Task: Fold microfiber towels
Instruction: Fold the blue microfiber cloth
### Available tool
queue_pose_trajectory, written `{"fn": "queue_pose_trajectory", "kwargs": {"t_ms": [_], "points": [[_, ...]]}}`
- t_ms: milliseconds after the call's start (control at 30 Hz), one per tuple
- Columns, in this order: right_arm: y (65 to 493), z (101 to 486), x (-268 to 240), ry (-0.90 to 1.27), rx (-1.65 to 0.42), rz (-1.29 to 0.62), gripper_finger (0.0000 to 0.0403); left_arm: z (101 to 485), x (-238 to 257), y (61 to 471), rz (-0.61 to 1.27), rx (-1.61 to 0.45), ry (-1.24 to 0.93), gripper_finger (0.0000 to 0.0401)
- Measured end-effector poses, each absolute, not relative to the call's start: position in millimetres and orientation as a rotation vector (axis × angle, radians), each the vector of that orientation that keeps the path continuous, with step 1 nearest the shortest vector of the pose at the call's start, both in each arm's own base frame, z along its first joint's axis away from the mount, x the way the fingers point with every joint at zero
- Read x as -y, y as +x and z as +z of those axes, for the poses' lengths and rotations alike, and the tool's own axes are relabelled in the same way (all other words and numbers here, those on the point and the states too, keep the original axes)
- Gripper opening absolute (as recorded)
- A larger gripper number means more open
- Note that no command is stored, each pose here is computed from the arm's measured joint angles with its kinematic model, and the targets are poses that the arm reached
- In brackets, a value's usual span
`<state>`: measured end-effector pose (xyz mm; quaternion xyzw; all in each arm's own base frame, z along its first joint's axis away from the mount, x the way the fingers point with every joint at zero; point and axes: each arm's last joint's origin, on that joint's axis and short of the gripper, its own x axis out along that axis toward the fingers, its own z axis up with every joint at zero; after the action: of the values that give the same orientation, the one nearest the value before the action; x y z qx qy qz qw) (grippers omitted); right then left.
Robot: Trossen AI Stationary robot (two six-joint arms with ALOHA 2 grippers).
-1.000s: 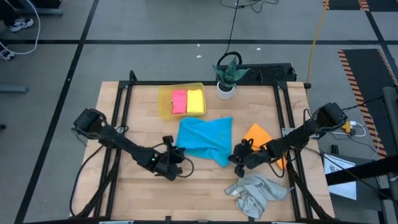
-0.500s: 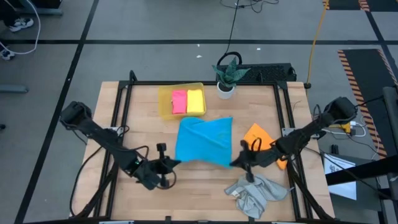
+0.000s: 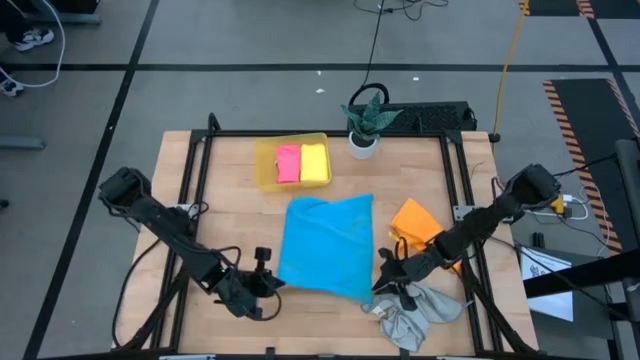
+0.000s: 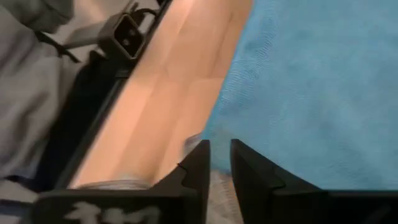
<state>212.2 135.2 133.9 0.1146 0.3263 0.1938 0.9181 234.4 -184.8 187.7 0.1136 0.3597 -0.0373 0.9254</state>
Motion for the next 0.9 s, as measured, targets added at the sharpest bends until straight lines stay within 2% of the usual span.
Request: {"fn": "queue_pose_trajectory", "kwargs": {"t_ms": [233,367,533,633,767,900], "points": [[213,130,-139,0.253,-0.675,0.393,0.0130,188,182,237,-0.075,-0.744,0.227,0.0013],[224,130,-154,0.182,-0.683,0.407,0.0152,188,175,242,-0.034,-0.741,0.215,0.0003],[248,125,-174,0.066,-0.793,0.407,0.0153,188,158,251,0.135,-0.720,0.138,0.0013],[257,117,-179,0.032,-0.868,0.371,0.0152,185,146,253,0.222,-0.743,0.102,0.0005],[261,116,-180,0.035,-0.938,0.221,0.0149,182,134,254,0.296,-0.783,0.098,0.0009],[258,118,-177,-0.004,-0.922,0.114,0.0134,182,132,255,0.312,-0.781,0.098,0.0010]]}}
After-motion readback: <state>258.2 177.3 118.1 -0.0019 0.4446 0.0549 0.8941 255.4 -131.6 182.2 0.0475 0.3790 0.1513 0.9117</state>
